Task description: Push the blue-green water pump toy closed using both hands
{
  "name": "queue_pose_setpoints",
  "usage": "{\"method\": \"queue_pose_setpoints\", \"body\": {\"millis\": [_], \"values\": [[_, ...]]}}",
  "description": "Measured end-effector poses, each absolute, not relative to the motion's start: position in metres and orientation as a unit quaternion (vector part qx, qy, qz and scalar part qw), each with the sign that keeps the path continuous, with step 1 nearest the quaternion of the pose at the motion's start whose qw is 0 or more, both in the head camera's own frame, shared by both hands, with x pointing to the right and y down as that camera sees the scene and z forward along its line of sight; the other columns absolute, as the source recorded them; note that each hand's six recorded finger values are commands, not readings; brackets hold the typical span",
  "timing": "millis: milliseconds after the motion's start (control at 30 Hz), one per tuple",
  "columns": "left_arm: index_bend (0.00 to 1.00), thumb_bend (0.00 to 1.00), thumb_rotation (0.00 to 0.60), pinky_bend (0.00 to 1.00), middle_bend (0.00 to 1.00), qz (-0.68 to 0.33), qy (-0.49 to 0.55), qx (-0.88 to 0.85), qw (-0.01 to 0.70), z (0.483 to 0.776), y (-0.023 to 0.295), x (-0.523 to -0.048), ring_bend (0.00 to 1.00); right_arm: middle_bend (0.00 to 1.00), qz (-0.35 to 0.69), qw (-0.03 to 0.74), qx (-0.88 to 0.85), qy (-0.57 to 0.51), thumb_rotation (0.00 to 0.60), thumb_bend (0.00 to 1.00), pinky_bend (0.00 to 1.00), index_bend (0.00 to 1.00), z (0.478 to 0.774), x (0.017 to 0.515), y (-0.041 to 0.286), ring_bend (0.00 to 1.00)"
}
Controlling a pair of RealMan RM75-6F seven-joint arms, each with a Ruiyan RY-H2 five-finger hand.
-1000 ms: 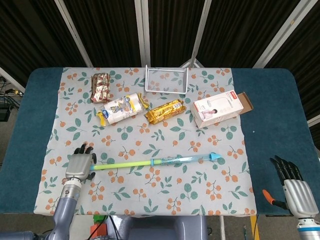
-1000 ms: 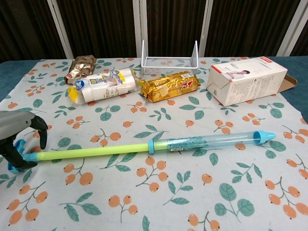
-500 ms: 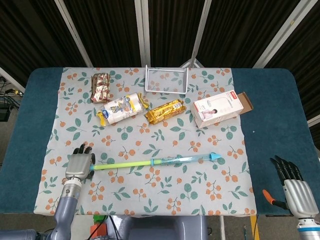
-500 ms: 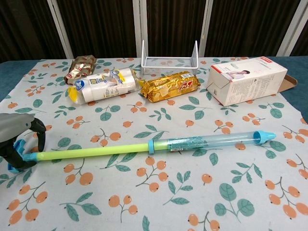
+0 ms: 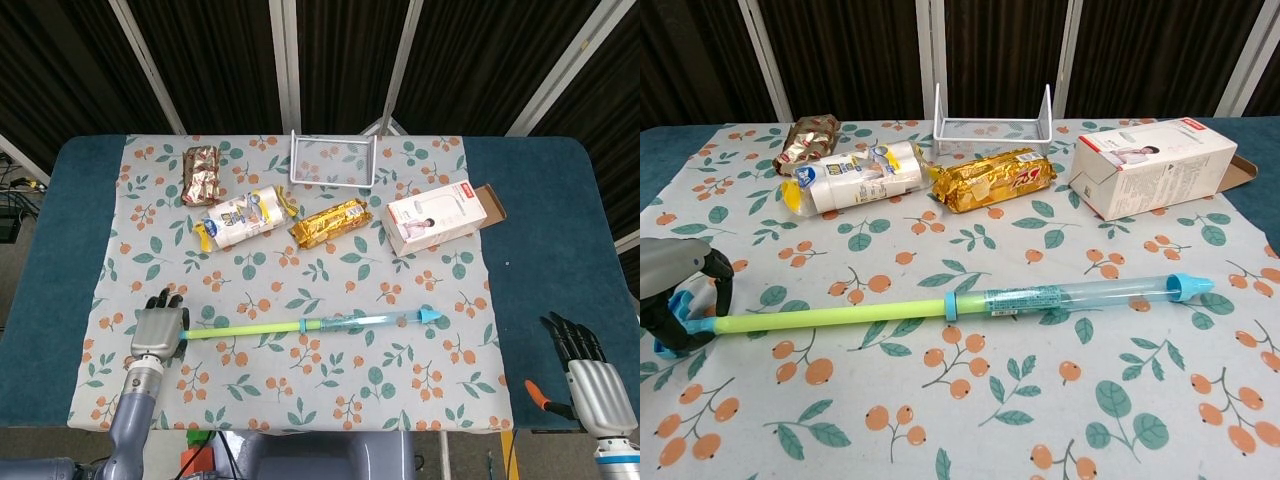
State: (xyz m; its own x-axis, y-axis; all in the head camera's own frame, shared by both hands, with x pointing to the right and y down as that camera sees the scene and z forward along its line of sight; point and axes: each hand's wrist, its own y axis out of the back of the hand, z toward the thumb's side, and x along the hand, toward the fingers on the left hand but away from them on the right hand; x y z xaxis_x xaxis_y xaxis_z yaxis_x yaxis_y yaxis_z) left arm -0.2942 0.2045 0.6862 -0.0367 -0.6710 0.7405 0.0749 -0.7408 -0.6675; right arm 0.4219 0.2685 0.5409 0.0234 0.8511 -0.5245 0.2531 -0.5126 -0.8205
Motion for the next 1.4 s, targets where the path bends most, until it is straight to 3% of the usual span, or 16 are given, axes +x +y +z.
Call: {"method": "queue_pose_setpoints", "body": {"millis": [567, 967, 1067, 1267, 1400], "values": [[0.57, 0.51, 0.600, 0.13, 0.17, -0.658, 0.257, -0.650, 0.281, 0.669, 0.189, -0.284, 0.01, 0.00, 0.533, 0.282, -0.692, -0.397, 0.600, 0.31, 0.00, 0.00, 0.539, 0.382, 0.242, 0.00], [0.57, 0.51, 0.600, 0.13, 0.17, -0.647, 0.263, -0.651, 0.299, 0.655, 0.173, -0.275, 0.01, 0.00, 0.579, 0.267, -0.702, -0.317, 0.600, 0.31, 0.00, 0.01, 0.575, 0.332, 0.209, 0.00], [0.57, 0.51, 0.600, 0.13, 0.17, -0.647, 0.263, -0.650, 0.300, 0.653, 0.171, -0.275, 0.01, 0.00, 0.597, 0.263, -0.698, -0.295, 0.600, 0.31, 0.00, 0.05, 0.589, 0.323, 0.206, 0.00], [0.57, 0.51, 0.600, 0.13, 0.17, -0.648, 0.259, -0.649, 0.303, 0.653, 0.170, -0.275, 0.01, 0.00, 0.627, 0.262, -0.688, -0.255, 0.600, 0.31, 0.00, 0.25, 0.618, 0.306, 0.202, 0.00], [0.57, 0.51, 0.600, 0.13, 0.17, -0.649, 0.257, -0.647, 0.308, 0.652, 0.169, -0.275, 0.01, 0.00, 0.632, 0.264, -0.681, -0.260, 0.600, 0.31, 0.00, 0.29, 0.631, 0.299, 0.194, 0.00]]}}
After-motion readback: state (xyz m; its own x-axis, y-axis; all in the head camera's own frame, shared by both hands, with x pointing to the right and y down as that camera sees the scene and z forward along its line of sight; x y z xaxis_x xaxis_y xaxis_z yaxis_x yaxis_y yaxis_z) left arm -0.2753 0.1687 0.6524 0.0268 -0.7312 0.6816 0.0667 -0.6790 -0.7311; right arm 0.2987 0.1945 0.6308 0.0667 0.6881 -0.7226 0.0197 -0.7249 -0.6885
